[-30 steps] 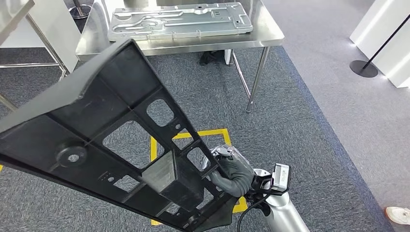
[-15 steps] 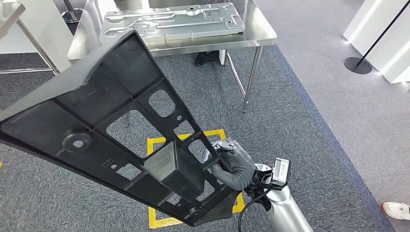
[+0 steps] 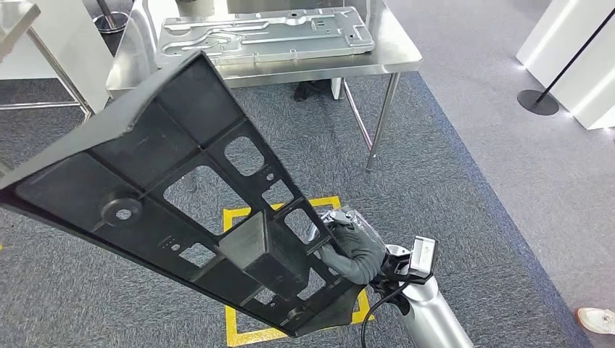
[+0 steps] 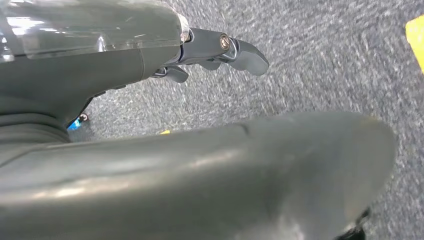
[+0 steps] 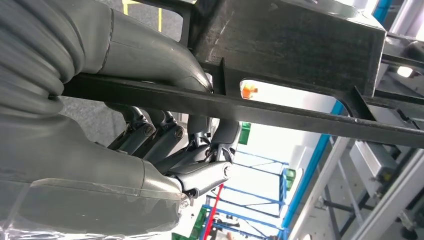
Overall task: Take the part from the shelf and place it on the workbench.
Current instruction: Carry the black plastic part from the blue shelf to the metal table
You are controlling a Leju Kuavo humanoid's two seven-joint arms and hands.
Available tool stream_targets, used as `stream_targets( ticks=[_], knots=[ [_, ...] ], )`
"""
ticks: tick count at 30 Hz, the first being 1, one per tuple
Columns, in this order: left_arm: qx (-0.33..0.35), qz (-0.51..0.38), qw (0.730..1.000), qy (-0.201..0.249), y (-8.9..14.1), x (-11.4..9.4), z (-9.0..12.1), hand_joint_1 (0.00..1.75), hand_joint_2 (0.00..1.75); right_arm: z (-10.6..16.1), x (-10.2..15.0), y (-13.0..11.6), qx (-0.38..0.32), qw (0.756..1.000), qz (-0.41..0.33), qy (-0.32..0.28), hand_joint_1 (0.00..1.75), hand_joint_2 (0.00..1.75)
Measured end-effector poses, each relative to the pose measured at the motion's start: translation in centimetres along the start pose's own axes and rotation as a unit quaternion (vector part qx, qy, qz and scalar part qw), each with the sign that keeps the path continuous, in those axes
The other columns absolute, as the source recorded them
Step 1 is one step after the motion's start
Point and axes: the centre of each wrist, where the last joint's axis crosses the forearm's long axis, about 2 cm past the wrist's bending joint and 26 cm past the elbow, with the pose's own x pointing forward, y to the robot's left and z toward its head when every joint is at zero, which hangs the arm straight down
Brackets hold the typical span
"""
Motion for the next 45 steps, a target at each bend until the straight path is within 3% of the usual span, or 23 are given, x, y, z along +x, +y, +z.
stream_targets(
  ticks=[37, 45],
  knots=[
    [0.003, -0.001, 1.0, 0.0, 0.2, -0.3, 0.0, 0.0, 0.0, 0.3, 0.1, -0.2, 0.001, 1.0, -0.002, -0.005, 1.75, 1.75],
    [0.004, 0.001, 1.0, 0.008, 0.2, -1.1, 0.2, 0.0, 0.0, 0.3, -0.1, -0.1, 0.002, 1.0, -0.004, -0.003, 1.75, 1.75]
  ],
)
